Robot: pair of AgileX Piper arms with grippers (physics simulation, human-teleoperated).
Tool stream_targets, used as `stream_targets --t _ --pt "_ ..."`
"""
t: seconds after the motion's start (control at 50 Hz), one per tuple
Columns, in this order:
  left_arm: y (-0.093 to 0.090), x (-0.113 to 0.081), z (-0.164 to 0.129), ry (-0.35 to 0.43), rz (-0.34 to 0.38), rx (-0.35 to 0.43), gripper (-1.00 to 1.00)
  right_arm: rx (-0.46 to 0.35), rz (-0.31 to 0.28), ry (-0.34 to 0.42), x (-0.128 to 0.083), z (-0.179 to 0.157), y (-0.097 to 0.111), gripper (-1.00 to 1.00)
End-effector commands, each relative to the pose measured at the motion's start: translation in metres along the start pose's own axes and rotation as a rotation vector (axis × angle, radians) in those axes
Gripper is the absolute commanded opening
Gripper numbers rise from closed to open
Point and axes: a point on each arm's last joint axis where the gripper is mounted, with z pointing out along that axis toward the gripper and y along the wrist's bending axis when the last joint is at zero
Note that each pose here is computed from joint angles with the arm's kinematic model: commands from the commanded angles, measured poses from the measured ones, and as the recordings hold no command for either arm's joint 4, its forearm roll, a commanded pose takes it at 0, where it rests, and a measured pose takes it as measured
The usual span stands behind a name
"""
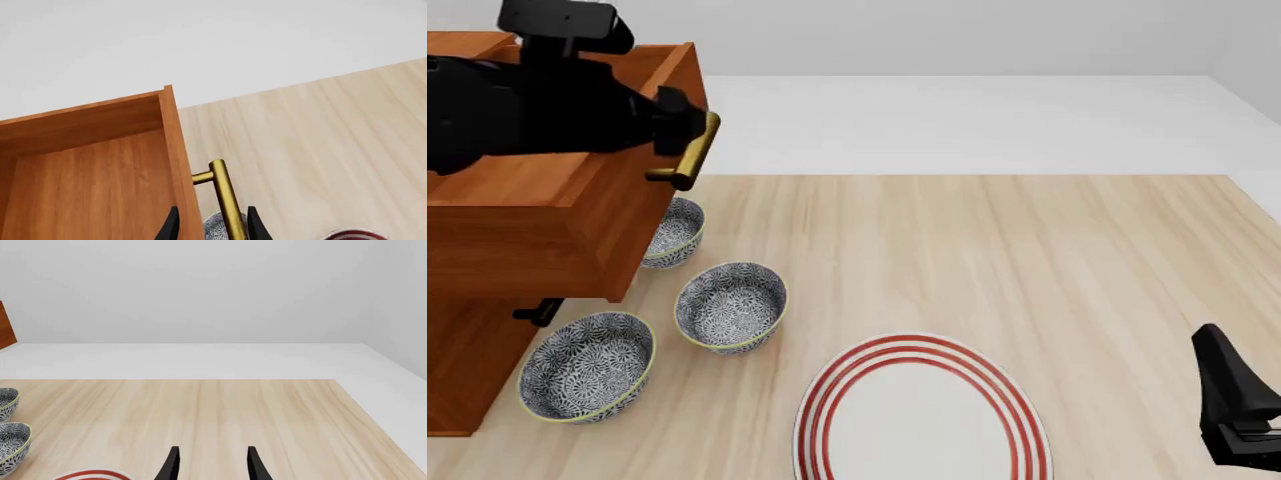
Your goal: Open the top drawer of the cabinet.
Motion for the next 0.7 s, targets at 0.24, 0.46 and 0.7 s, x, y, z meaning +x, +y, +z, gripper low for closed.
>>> stream_targets --t 0.24,0.46,0.7 --pt "-0.018 -0.002 -0.019 0.018 0.018 0.091 1.0 0.0 0.0 0.0 0.0 0.0 0.0 1.0" --pt "-0.017 -0.009 -0.03 -0.006 0.023 0.09 1.0 0.0 0.0 0.0 0.0 0.0 0.0 1.0" --pt "-0.015 -0.02 -0.045 -0.042 0.019 0.088 1.0 0.0 0.0 0.0 0.0 0.0 0.0 1.0"
